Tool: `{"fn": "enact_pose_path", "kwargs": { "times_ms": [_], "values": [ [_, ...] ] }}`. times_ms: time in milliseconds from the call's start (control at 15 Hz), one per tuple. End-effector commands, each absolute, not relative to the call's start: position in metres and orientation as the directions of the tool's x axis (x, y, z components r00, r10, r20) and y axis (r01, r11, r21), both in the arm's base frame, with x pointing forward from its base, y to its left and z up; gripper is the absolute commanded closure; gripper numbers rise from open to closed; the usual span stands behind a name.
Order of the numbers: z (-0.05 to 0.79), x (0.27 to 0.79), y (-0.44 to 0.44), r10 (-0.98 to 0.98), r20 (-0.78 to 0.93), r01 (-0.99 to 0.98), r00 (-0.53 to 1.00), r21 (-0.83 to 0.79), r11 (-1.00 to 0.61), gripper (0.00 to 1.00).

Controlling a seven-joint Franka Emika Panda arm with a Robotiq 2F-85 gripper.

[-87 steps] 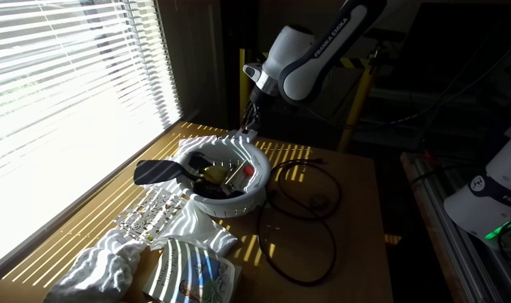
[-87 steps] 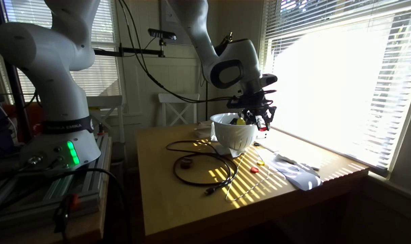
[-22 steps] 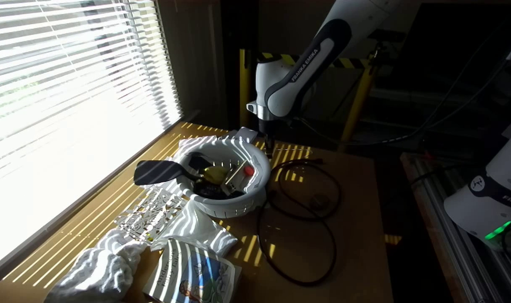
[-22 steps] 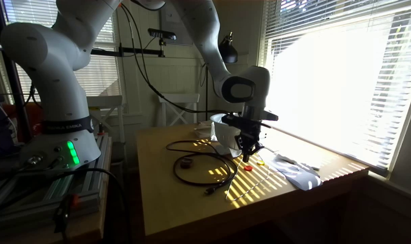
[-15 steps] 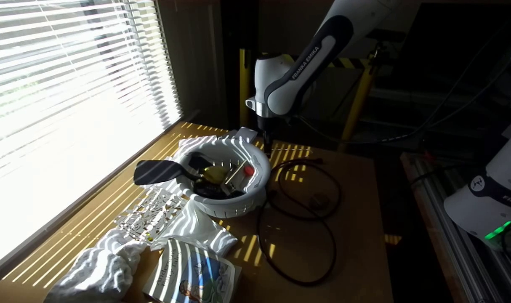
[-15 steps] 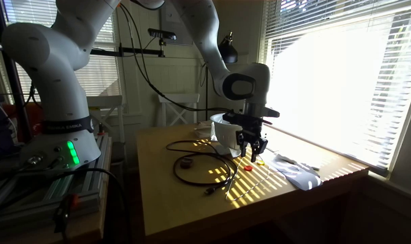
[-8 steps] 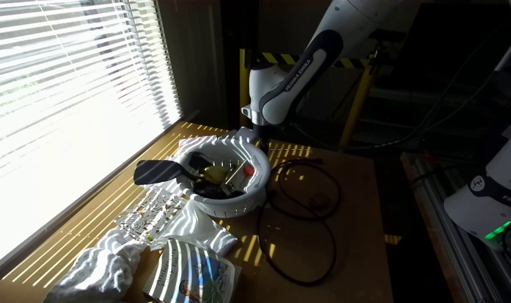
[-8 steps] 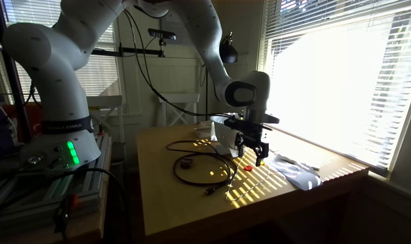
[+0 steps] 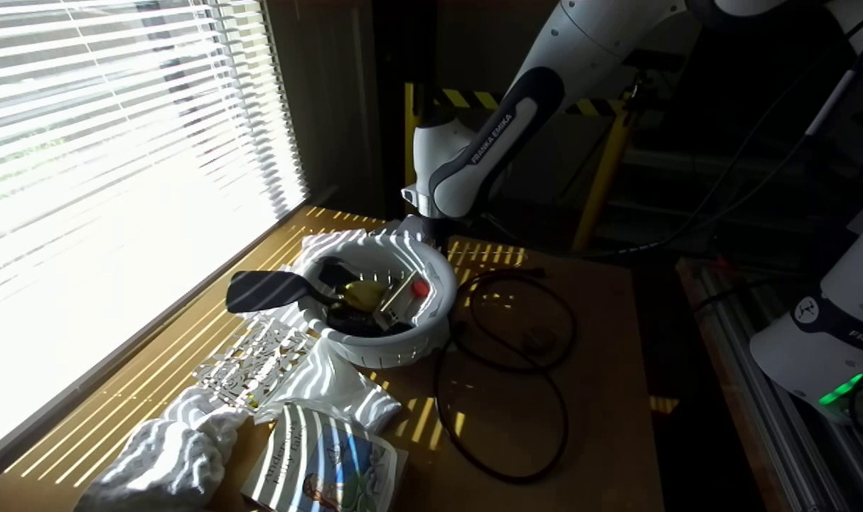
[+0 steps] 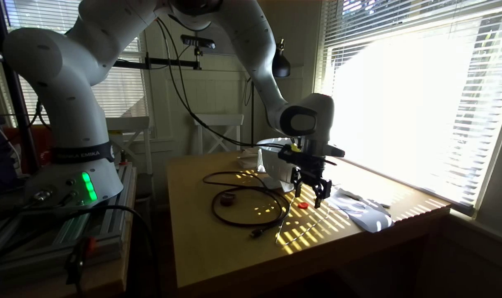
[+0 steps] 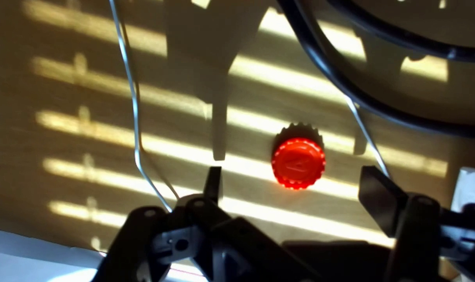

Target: Pick up the orange and yellow objects and put them in the bowl

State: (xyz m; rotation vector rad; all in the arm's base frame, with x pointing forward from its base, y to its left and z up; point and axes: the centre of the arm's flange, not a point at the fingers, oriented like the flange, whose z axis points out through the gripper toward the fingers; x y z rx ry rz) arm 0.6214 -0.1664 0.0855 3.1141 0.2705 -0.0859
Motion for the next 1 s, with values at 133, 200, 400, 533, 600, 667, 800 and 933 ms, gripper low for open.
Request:
{"fn": "enact_pose_path", "kwargs": {
  "times_ms": [133,200,400,533,600,667,800,933],
  "values": [
    [0.075,0.632,-0.162,0.187,-0.088,0.189,0.978,0.01,-0.982,0.56],
    [0.074,0.63,-0.161,0.184,-0.093,0.186,0.978,0.01,-0.982,0.64],
    [0.079,0.626,-0.163,0.181,-0.088,0.183,0.98,0.02,-0.983,0.84],
    [0.084,0.624,-0.163,0.174,-0.077,0.176,0.982,0.021,-0.984,0.9],
    [0.091,0.62,-0.163,0.17,-0.065,0.172,0.983,0.019,-0.985,0.9],
    [0.104,0.611,-0.166,0.162,-0.036,0.163,0.986,0.023,-0.986,0.9],
    [0.13,0.595,-0.176,0.146,0.057,0.144,0.988,0.043,-0.989,0.9],
    [0.16,0.578,-0.186,0.129,0.18,0.12,0.975,0.058,-0.991,0.9]
  ]
}}
